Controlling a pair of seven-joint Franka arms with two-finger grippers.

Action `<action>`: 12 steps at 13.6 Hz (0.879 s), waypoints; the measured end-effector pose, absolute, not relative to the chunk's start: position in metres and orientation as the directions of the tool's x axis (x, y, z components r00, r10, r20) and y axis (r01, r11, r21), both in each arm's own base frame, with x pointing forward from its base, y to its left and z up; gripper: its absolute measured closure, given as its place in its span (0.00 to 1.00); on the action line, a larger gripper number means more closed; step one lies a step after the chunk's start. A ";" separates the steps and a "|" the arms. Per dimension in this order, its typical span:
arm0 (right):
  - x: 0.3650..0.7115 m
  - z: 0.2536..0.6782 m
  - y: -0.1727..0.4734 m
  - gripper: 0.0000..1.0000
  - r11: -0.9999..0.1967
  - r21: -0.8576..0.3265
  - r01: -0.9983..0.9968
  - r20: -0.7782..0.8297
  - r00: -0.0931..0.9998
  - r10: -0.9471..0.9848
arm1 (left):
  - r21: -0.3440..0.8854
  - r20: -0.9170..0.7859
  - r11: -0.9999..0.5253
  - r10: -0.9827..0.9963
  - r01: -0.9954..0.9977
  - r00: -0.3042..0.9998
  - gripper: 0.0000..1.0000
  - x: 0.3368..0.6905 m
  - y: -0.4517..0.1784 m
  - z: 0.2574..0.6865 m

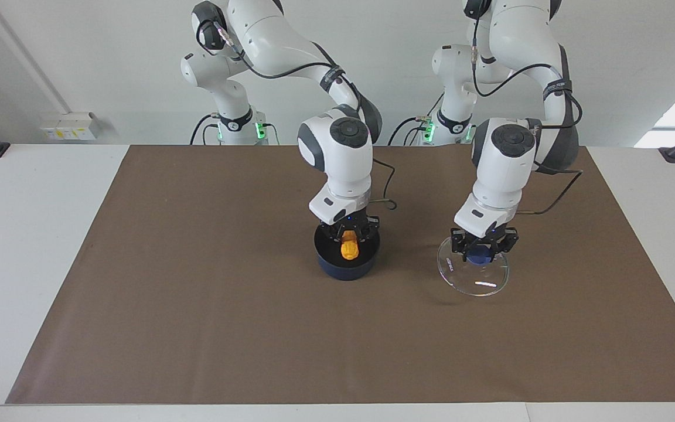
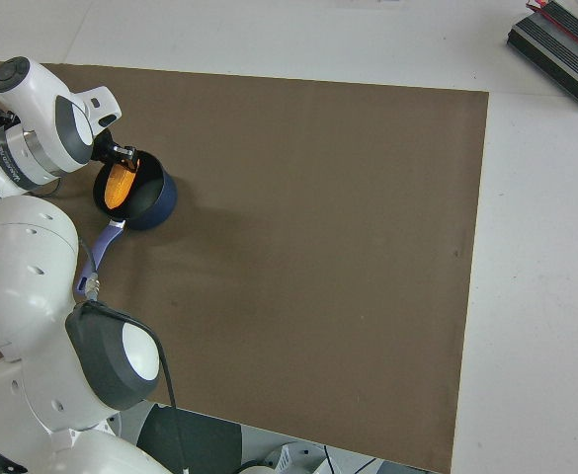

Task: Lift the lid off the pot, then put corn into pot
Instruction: 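Move the lid aside with the left gripper while the right gripper carries corn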

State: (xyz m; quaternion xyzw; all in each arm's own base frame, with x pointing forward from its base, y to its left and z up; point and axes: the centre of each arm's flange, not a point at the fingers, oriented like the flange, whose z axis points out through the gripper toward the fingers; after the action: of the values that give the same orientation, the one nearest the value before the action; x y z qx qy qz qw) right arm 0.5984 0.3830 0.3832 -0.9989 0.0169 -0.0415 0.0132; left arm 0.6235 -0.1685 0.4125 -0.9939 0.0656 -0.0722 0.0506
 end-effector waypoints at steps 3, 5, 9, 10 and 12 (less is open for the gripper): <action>0.596 0.376 0.382 0.57 -1.000 -0.018 0.004 0.070 0.998 0.003 | -0.111 0.134 -0.987 -0.128 -0.114 0.983 0.41 0.625 -0.160 0.411; 0.596 0.373 0.380 0.57 -1.000 -0.016 0.004 0.065 0.998 0.003 | -0.110 0.133 -0.987 -0.132 -0.118 0.982 0.41 0.625 -0.161 0.411; 0.595 0.366 0.381 0.57 -1.000 -0.022 0.005 0.073 0.997 0.003 | -0.108 0.132 -0.987 -0.134 -0.120 0.982 0.41 0.624 -0.163 0.411; 0.594 0.364 0.380 0.57 -1.000 -0.022 0.004 0.072 0.997 0.003 | -0.108 0.131 -0.987 -0.130 -0.116 0.983 0.41 0.624 -0.161 0.410; 0.593 0.358 0.379 0.57 -1.000 -0.021 0.006 0.070 0.998 0.004 | -0.097 0.130 -0.991 -0.109 -0.096 0.986 0.41 0.627 -0.150 0.410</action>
State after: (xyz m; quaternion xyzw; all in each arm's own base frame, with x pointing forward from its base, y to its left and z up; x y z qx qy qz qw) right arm 0.5930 0.3791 0.3577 -0.9993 -0.0025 -0.0349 0.0103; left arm 0.6270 -0.1500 0.4103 -0.9954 0.0514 -0.0675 0.0454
